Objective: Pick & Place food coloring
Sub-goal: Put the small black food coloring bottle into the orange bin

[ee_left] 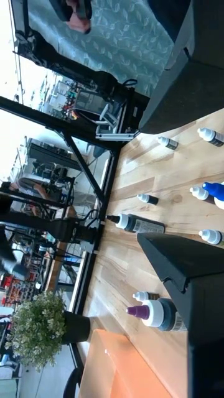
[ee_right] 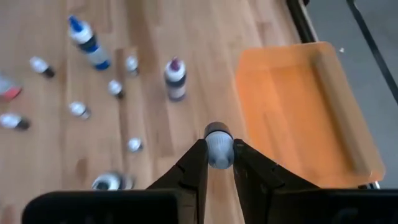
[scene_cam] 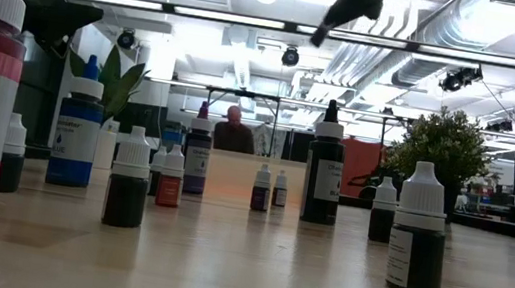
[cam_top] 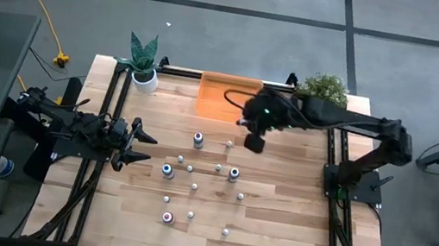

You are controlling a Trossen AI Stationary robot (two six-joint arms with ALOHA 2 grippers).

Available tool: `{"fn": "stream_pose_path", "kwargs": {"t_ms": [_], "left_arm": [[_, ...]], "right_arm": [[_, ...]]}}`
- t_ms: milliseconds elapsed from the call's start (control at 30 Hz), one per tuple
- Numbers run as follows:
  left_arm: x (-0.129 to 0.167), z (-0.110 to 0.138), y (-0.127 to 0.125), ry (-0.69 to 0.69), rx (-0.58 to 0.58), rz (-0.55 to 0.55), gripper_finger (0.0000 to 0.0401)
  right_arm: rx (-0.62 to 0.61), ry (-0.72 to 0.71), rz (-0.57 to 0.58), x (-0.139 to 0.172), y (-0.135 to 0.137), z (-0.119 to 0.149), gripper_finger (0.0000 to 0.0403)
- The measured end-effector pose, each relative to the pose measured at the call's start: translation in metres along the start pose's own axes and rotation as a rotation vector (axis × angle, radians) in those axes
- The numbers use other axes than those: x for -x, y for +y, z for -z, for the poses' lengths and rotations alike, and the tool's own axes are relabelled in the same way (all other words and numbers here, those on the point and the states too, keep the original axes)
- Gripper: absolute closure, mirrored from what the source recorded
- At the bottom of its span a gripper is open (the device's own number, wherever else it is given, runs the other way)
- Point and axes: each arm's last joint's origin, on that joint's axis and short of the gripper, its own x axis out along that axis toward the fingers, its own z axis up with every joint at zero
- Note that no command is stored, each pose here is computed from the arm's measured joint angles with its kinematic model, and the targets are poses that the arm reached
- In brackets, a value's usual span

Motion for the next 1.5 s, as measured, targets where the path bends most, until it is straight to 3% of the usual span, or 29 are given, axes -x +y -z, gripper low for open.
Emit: {"fn": "stream_pose_path", "kwargs": {"t_ms": [200, 400, 767, 1100, 1500], "left_arm": [[0.000, 0.000, 0.000, 0.000, 0.000, 0.000, 0.0130], [0.000, 0.000, 0.000, 0.000, 0.000, 0.000, 0.0130], [0.000, 0.000, 0.000, 0.000, 0.000, 0.000, 0.0130], [0.000, 0.000, 0.000, 0.000, 0.000, 0.000, 0.0130], [0.000, 0.000, 0.000, 0.000, 0.000, 0.000, 0.0130]], "right_arm": [[-0.054, 0.001, 0.061, -0.031, -0.037, -0.023, 0.0351], [-0.091, 0.055, 0.090, -0.068, -0.087, -0.029, 0.0343], [-0.153, 0.176, 0.142, -0.120, -0.154, -0.005, 0.0347], [-0.301, 0.344, 0.113, -0.145, -0.182, 0.026, 0.0347], [-0.454, 0.470, 0.050, -0.164, -0.175, 0.042, 0.0345]]}}
